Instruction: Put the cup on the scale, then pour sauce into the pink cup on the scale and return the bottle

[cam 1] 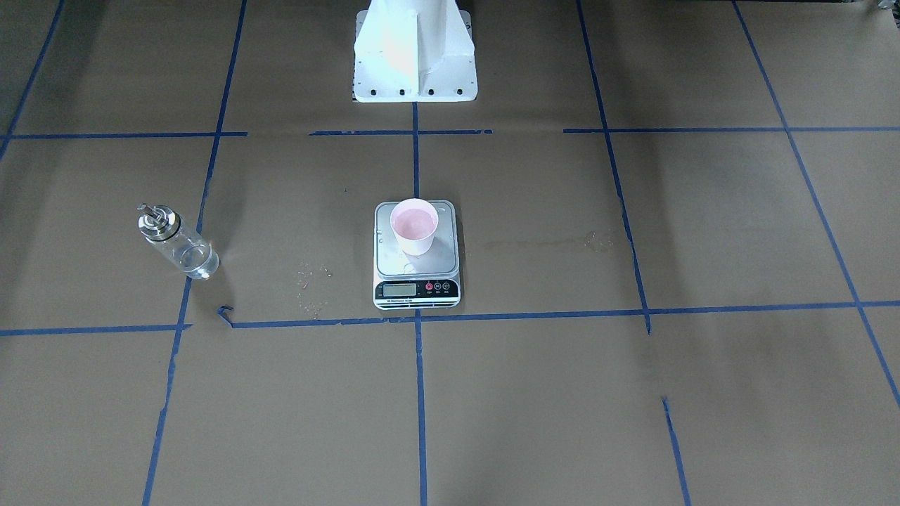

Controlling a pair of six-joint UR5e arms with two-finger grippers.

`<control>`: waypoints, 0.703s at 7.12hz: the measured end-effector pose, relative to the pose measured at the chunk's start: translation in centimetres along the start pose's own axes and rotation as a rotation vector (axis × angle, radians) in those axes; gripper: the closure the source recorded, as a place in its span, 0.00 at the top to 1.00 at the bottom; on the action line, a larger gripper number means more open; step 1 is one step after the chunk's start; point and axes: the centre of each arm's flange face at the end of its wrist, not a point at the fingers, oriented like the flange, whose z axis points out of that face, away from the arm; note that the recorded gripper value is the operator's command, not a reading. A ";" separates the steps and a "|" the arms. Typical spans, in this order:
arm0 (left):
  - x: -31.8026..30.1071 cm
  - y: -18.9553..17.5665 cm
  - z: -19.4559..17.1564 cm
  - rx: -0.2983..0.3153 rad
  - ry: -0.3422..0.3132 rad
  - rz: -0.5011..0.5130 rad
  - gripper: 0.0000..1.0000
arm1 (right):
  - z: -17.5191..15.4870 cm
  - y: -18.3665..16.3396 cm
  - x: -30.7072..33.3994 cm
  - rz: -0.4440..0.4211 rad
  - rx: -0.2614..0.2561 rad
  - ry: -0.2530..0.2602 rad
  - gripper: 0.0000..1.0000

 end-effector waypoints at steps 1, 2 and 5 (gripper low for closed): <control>0.0 0.0 0.0 0.000 0.001 0.000 1.00 | -0.1 0.0 -0.1 -0.003 0.002 0.001 1.00; 0.0 0.0 0.0 0.000 0.003 -0.016 1.00 | -0.1 0.0 -0.1 -0.003 0.003 0.003 1.00; 0.4 -0.4 -0.5 0.015 0.006 -0.226 1.00 | -0.1 0.0 0.1 0.000 0.001 0.023 1.00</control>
